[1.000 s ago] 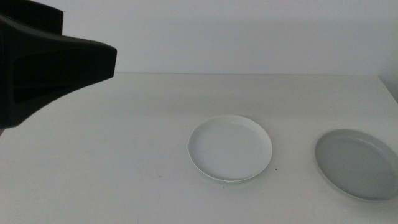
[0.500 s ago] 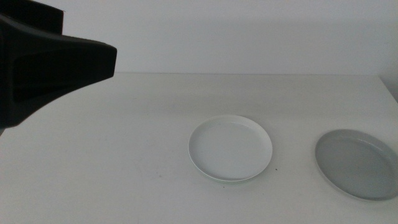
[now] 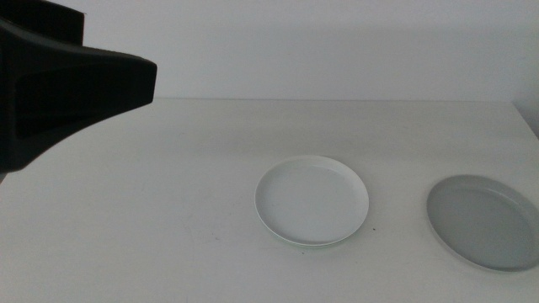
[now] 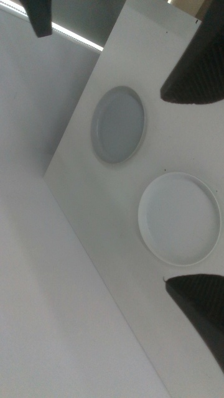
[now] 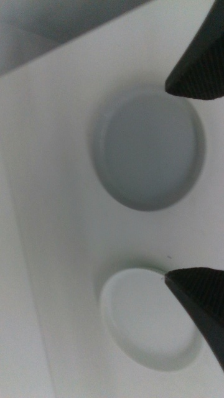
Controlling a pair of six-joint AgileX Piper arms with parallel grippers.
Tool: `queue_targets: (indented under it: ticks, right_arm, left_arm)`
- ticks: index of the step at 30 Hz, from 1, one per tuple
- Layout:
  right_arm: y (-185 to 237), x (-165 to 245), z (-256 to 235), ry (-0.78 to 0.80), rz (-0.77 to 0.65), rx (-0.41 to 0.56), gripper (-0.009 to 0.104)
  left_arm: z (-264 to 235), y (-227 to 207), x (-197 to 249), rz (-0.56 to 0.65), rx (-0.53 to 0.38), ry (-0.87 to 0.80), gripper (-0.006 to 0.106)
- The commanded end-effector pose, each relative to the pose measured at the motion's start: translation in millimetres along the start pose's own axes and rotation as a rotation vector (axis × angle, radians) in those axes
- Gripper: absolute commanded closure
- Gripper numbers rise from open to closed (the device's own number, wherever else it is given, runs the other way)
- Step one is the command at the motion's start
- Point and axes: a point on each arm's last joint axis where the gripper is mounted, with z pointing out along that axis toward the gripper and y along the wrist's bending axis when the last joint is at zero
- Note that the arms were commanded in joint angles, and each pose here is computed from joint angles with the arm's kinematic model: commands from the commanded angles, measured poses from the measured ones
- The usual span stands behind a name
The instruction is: Stack the three bowls on top of each other.
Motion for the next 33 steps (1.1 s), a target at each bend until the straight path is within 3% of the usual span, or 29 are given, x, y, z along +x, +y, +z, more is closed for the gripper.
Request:
queue_targets:
  ticks: [1,7,13,18,22,28,33]
  right_arm:
    - [1.2,1.5,-1.9,0.043,0.007,-0.008,0.017]
    - [1.4,4.9,7.3,0.154,0.017,0.003,0.017]
    - [1.0,-1.5,53.3,0.383,0.007,0.049,0.017]
    - [-4.6,-10.6,90.5,0.396,0.044,0.083,0.017]
    - [-28.0,-12.4,123.1,0.472,0.103,0.118,0.019]
    - [-65.7,-7.7,174.5,0.569,0.263,-0.029,0.019]
    - [-107.1,0.9,206.0,0.565,0.357,0.081,0.023]
  left_arm:
    - [-1.5,-0.8,-0.4,-0.008,-0.001,-0.015,0.007]
    - [-1.5,-0.7,-0.6,-0.008,-0.002,-0.017,0.007]
    - [-1.5,-0.6,-0.8,-0.008,-0.003,-0.019,0.007]
    - [-1.5,-0.6,-0.8,-0.008,-0.003,-0.019,0.007]
    - [-1.5,-0.6,-0.8,-0.008,-0.003,-0.019,0.007]
    - [-1.5,-0.6,-0.8,-0.008,-0.003,-0.019,0.007]
    - [-1.5,-0.6,-0.8,-0.008,-0.003,-0.019,0.007]
